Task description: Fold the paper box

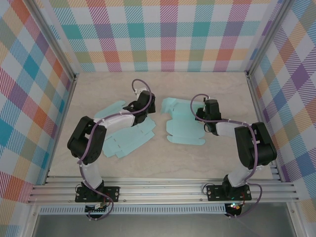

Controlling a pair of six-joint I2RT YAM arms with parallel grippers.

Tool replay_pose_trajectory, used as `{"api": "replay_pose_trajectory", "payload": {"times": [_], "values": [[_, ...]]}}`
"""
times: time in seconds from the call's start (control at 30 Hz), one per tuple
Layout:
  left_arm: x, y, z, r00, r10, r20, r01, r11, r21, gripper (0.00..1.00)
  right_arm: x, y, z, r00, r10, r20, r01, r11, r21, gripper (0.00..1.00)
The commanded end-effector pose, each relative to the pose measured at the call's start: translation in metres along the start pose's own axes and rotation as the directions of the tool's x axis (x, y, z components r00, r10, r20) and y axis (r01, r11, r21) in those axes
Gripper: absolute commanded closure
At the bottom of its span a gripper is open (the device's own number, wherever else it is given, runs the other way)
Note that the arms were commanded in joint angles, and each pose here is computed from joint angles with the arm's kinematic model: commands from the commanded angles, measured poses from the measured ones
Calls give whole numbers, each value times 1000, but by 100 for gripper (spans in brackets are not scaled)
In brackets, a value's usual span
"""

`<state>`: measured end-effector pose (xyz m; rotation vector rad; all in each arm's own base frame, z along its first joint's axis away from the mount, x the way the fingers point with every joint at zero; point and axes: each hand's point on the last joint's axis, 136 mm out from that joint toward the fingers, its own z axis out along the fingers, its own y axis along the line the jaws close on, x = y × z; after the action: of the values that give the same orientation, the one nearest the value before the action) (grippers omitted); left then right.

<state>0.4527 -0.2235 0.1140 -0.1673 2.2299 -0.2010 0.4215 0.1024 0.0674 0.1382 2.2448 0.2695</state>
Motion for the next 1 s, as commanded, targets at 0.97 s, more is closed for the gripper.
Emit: {"api": "replay_pose_trajectory", "payload": {"times": [0.97], "values": [[48,-136,-28,942,335,3,-282,788,547,57,3,5,2,1000,-11,-23,11,1000,-19,100]]}}
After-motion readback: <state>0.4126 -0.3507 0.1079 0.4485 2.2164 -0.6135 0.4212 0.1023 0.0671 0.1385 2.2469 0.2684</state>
